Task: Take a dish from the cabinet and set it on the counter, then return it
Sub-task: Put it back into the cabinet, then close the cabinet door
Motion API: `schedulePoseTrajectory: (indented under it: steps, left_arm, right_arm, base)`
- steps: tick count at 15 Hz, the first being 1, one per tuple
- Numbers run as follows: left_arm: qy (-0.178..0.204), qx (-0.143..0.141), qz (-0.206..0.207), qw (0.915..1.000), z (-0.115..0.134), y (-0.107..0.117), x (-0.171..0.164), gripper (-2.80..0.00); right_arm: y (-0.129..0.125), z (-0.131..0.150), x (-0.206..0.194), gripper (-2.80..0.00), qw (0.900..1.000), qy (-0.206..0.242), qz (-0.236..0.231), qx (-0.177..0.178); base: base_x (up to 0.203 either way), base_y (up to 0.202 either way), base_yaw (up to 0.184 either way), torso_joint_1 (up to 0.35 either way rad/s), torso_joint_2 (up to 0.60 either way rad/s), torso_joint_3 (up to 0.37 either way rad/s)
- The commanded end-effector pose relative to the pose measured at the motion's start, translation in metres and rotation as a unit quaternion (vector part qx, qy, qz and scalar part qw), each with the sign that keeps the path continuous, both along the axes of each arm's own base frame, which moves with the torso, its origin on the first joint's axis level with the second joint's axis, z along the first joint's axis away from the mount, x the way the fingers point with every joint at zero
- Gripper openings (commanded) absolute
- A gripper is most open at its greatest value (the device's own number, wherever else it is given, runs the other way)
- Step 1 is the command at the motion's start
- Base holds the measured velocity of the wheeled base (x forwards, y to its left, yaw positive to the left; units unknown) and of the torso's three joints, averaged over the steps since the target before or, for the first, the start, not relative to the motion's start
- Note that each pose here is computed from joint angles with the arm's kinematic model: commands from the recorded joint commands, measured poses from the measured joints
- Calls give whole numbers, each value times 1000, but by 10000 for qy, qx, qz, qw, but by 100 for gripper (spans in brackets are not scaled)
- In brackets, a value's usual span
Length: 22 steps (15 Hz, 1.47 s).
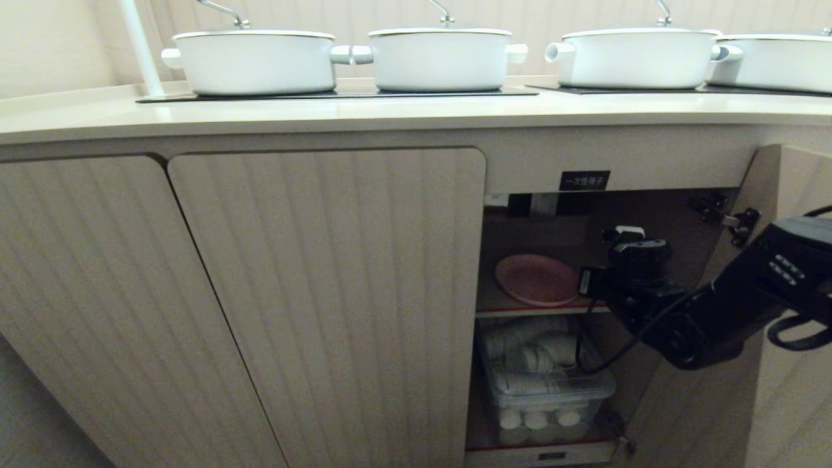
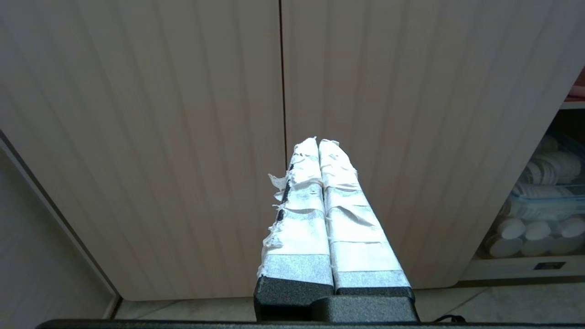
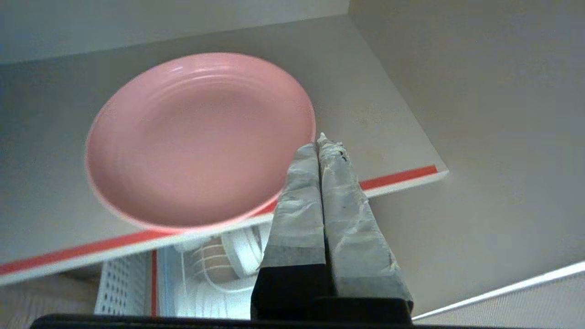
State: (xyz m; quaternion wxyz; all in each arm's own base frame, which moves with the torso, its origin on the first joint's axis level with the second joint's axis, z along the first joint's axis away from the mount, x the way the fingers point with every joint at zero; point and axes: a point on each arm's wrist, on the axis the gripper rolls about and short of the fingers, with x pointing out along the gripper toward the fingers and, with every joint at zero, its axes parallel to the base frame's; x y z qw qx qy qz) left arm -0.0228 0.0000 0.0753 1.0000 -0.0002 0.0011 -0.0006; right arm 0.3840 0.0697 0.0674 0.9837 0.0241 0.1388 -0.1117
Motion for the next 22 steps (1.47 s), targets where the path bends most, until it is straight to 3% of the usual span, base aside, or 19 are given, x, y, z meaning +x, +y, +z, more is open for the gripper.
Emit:
schedulePoseTrajectory:
  steps: [1, 8, 22]
  left_arm:
    - [-3, -2, 6, 10000, 0, 0, 0, -280]
    - [-3, -3, -1, 10000, 0, 0, 0, -280]
    - [-3, -3, -1, 10000, 0, 0, 0, -280]
  right_arm:
    - [1, 3, -8, -280, 10000, -15, 30, 7]
    - [-3, 5, -35, -280, 10000, 70, 54, -10]
    - [-23, 4, -135, -280, 9970, 490, 588, 114]
  base:
    - [0, 0, 0, 0, 0, 0]
    - [0, 0, 0, 0, 0, 0]
    - [0, 0, 0, 0, 0, 0]
